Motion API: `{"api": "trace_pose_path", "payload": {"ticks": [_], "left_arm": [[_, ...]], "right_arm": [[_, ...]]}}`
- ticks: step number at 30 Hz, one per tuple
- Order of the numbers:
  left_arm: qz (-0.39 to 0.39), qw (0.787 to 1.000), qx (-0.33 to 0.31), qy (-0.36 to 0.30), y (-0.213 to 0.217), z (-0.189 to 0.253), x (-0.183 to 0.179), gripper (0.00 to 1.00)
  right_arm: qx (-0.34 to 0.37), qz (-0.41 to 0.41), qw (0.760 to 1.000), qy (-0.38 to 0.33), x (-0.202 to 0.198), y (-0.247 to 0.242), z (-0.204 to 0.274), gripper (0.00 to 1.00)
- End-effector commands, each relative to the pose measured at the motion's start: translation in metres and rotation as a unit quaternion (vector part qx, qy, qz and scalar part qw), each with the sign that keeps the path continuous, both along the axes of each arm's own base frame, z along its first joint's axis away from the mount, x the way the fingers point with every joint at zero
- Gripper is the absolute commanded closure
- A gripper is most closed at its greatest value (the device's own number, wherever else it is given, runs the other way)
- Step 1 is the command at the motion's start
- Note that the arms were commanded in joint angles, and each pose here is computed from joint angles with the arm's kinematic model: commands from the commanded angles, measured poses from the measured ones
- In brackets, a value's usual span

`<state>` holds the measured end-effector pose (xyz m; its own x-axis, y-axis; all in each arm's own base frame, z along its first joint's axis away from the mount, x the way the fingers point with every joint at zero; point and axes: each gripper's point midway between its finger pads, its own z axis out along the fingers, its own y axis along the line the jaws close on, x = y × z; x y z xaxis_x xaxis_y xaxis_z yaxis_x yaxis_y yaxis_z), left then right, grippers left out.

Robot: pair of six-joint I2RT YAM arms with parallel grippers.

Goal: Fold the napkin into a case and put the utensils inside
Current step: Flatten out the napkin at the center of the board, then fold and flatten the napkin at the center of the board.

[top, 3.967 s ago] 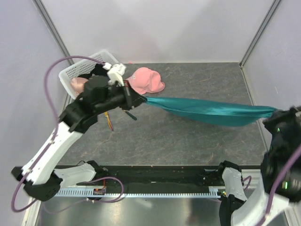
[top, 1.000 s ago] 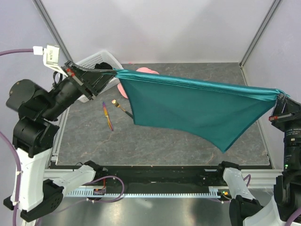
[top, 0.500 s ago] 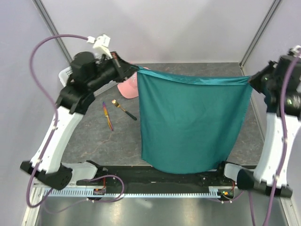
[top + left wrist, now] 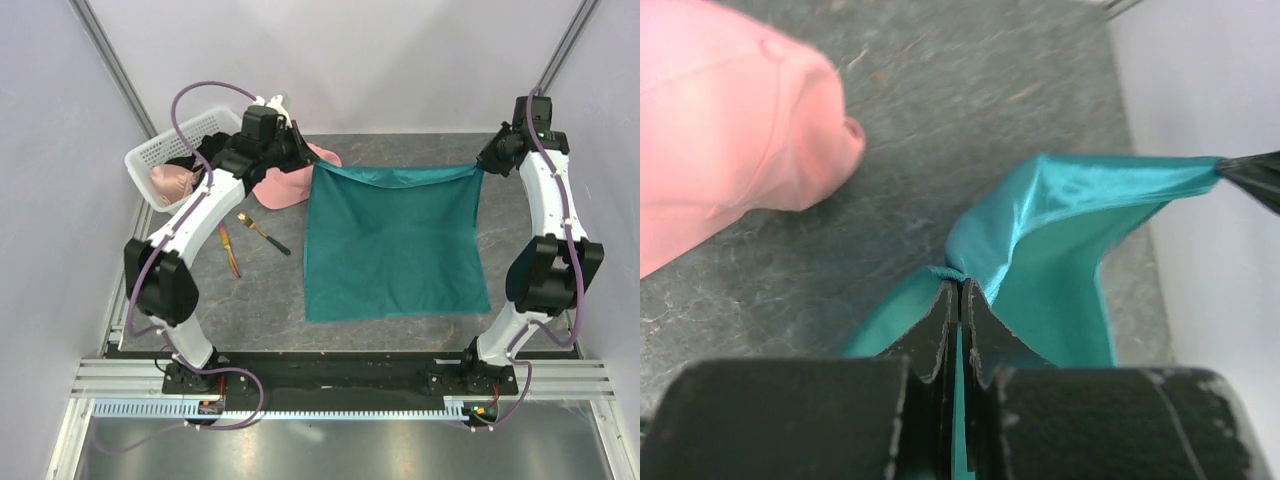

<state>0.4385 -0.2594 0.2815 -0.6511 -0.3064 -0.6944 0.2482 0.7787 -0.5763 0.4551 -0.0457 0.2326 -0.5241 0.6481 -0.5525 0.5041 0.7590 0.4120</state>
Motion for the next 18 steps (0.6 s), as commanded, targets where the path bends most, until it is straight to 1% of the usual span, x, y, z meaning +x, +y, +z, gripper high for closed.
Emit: {"api": "trace_pose_path", "payload": {"ticks": [1,4,8,11,12,13,14,15,16,18], "left_arm": [[0.002,1.000,-0.006,-0.001,-0.007,-0.028,0.023,0.98],[0.002,1.000,-0.002,0.010,-0.005,-0.040,0.026,0.98],[-0.018,0.999,-0.005,0.034,-0.008,-0.049,0.014,0.98],[-0.028,0.998,-0.007,0.056,-0.005,-0.059,-0.005,0.98],[-0.031,0.998,-0.007,0.061,-0.003,-0.061,-0.011,0.98],[-0.033,0.996,-0.001,0.079,0.000,-0.074,-0.021,0.98],[-0.039,0.996,-0.004,0.081,0.001,-0.071,-0.031,0.98],[-0.042,0.995,-0.003,0.089,0.003,-0.075,-0.038,0.98],[-0.046,0.994,0.002,0.104,0.006,-0.087,-0.048,0.98],[-0.053,0.992,-0.001,0.111,0.009,-0.086,-0.064,0.98]], "right_arm": [[-0.013,0.003,1.000,-0.022,0.025,-0.008,-0.010,1.00],[-0.014,0.005,1.000,-0.012,0.027,-0.009,-0.019,1.00],[-0.012,0.007,1.000,0.005,0.015,-0.006,-0.025,1.00],[-0.017,0.006,0.999,0.028,-0.004,-0.008,-0.026,1.00],[-0.020,0.003,0.999,0.050,-0.016,-0.010,-0.033,1.00],[-0.021,0.005,0.998,0.051,-0.024,-0.009,-0.029,1.00],[-0.020,0.004,0.998,0.058,-0.031,-0.010,-0.030,1.00],[-0.025,0.002,0.996,0.081,-0.044,-0.011,-0.039,1.00],[-0.027,0.002,0.996,0.087,-0.053,-0.011,-0.037,1.00],[-0.036,-0.004,0.991,0.125,-0.076,-0.015,-0.051,1.00]]}}
